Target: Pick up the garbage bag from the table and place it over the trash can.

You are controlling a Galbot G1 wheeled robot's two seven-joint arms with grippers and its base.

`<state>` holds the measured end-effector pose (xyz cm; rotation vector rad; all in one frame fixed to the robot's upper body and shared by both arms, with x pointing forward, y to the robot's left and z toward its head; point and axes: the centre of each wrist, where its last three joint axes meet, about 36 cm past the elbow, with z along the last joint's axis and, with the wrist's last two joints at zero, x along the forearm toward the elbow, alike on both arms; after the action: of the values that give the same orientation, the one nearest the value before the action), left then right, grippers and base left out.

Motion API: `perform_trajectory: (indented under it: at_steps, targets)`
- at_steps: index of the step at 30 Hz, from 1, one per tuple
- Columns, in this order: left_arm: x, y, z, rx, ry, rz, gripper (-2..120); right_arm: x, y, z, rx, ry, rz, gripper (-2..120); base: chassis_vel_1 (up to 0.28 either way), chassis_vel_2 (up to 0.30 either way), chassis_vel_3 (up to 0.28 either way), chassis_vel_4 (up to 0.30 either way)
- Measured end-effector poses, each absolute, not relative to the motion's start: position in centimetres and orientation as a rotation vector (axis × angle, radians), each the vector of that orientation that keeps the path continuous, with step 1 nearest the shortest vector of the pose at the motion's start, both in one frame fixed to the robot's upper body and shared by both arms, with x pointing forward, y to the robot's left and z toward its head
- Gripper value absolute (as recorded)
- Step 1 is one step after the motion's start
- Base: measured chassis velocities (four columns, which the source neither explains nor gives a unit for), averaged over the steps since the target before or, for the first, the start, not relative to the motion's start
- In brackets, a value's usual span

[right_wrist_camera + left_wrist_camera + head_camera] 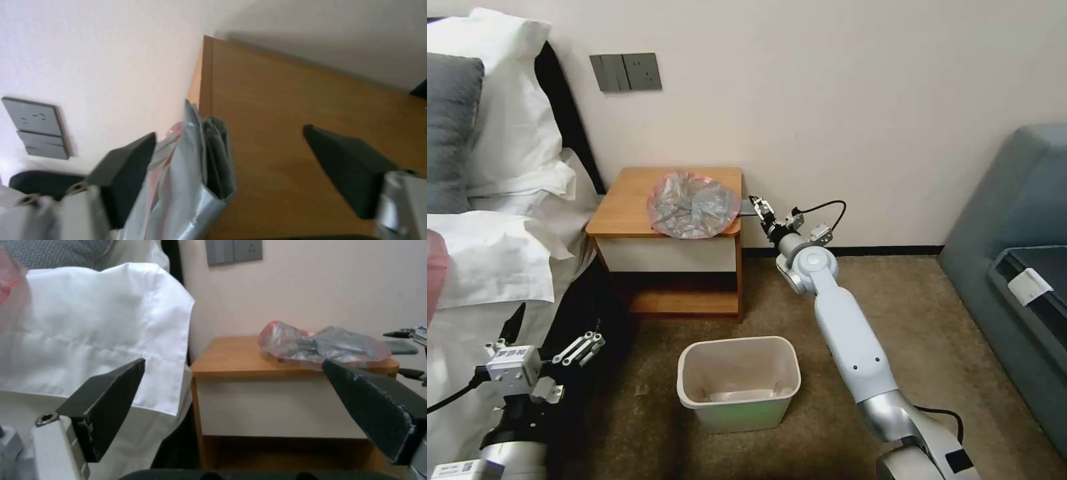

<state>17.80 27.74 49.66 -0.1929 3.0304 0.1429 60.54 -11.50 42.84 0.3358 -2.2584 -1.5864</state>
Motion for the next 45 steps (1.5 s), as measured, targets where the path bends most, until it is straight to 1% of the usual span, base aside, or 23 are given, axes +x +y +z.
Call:
perform_trajectory:
  at_steps: [2,3,6,7,10,11,12,13,14,16,18,20,21,23,27,30,31,34,36,37,40,43,45]
  targets:
    - [17.8,27.7,49.6,-0.193,3.030,0.142,99,60.5,-11.5,42.9,0.340,-2.258,-1.588,72,0.000,0.000,0.000,0.000]
    - [17.8,27.7,49.6,-0.193,3.030,0.142,99,60.5,-11.5,42.9,0.340,-2.258,-1.588,72,0.000,0.000,0.000,0.000]
    - [17.9,27.8,49.5,-0.195,3.027,0.141,99,60.5,-11.4,42.8,0.350,-2.259,-1.580,58,0.000,0.000,0.000,0.000]
    - [17.9,27.8,49.5,-0.195,3.027,0.141,99,60.5,-11.4,42.8,0.350,-2.259,-1.580,58,0.000,0.000,0.000,0.000]
    - [17.9,27.8,49.6,-0.195,3.023,0.145,99,60.4,-10.8,43.0,0.362,-2.258,-1.581,44,0.000,0.000,0.000,0.000]
    - [17.9,27.8,49.6,-0.195,3.023,0.145,99,60.4,-10.8,43.0,0.362,-2.258,-1.581,44,0.000,0.000,0.000,0.000]
    - [17.9,27.8,49.7,-0.198,3.020,0.144,99,60.3,-10.7,43.1,0.366,-2.254,-1.586,37,0.000,0.000,0.000,0.000]
    - [17.9,27.8,49.7,-0.200,3.018,0.143,99,60.2,-10.6,43.3,0.363,-2.242,-1.598,33,0.000,0.000,0.000,0.000]
    - [17.9,27.8,49.7,-0.200,3.018,0.143,99,60.2,-10.6,43.3,0.363,-2.242,-1.598,33,0.000,0.000,0.000,0.000]
    - [17.9,27.8,49.7,-0.206,3.015,0.134,99,60.0,-10.4,43.7,0.355,-2.218,-1.629,22,0.000,0.000,0.000,0.000]
    - [17.9,27.8,49.7,-0.206,3.015,0.134,99,60.0,-10.4,43.7,0.355,-2.218,-1.629,22,0.000,0.000,0.000,0.000]
    - [18.3,27.8,49.8,-0.217,3.001,0.105,99,58.9,-10.4,43.8,0.362,-2.223,-1.622,8,0.000,0.000,0.000,0.000]
    - [18.3,27.8,49.8,-0.217,3.001,0.105,99,58.9,-10.4,43.8,0.362,-2.223,-1.622,8,0.000,0.000,0.000,0.000]
    - [18.5,27.7,49.9,-0.219,2.993,0.089,98,57.8,-10.2,43.9,0.366,-2.234,-1.600,0,0.000,0.000,0.000,0.000]
    - [18.7,27.6,50.0,-0.216,2.982,0.081,99,56.2,-9.7,45.4,0.372,-2.232,-1.597,0,0.000,0.000,0.000,0.000]
    - [19.0,27.5,50.0,-0.204,2.966,0.077,99,52.6,-9.7,48.6,0.387,-2.267,-1.590,0,0.000,0.000,0.000,0.000]
    - [19.0,27.5,50.0,-0.204,2.966,0.077,99,52.6,-9.7,48.6,0.387,-2.267,-1.590,0,0.000,0.000,0.000,0.000]
    - [19.2,27.5,50.1,-0.178,2.962,0.066,99,46.7,-9.9,51.2,0.382,-2.296,-1.519,0,0.000,0.000,0.000,0.000]
    - [19.3,27.5,50.2,-0.172,2.963,0.059,99,45.9,-9.9,51.5,0.380,-2.298,-1.508,0,0.000,0.000,0.000,0.000]
    - [19.6,27.6,50.3,-0.152,2.968,0.035,99,42.3,-9.8,52.3,0.359,-2.295,-1.449,0,0.000,0.000,0.000,0.000]
    - [20.1,27.8,50.7,-0.128,2.957,0.023,99,37.4,-9.0,52.0,0.356,-2.296,-1.316,0,0.000,0.000,0.000,0.000]
    - [20.4,27.9,50.7,-0.122,2.948,0.017,99,35.0,-7.8,50.2,0.338,-2.348,-1.188,0,0.000,0.000,0.000,0.000]
    - [20.5,27.9,50.6,-0.122,2.949,0.014,99,34.7,-7.5,49.8,0.325,-2.363,-1.162,0,0.000,0.000,0.000,0.000]
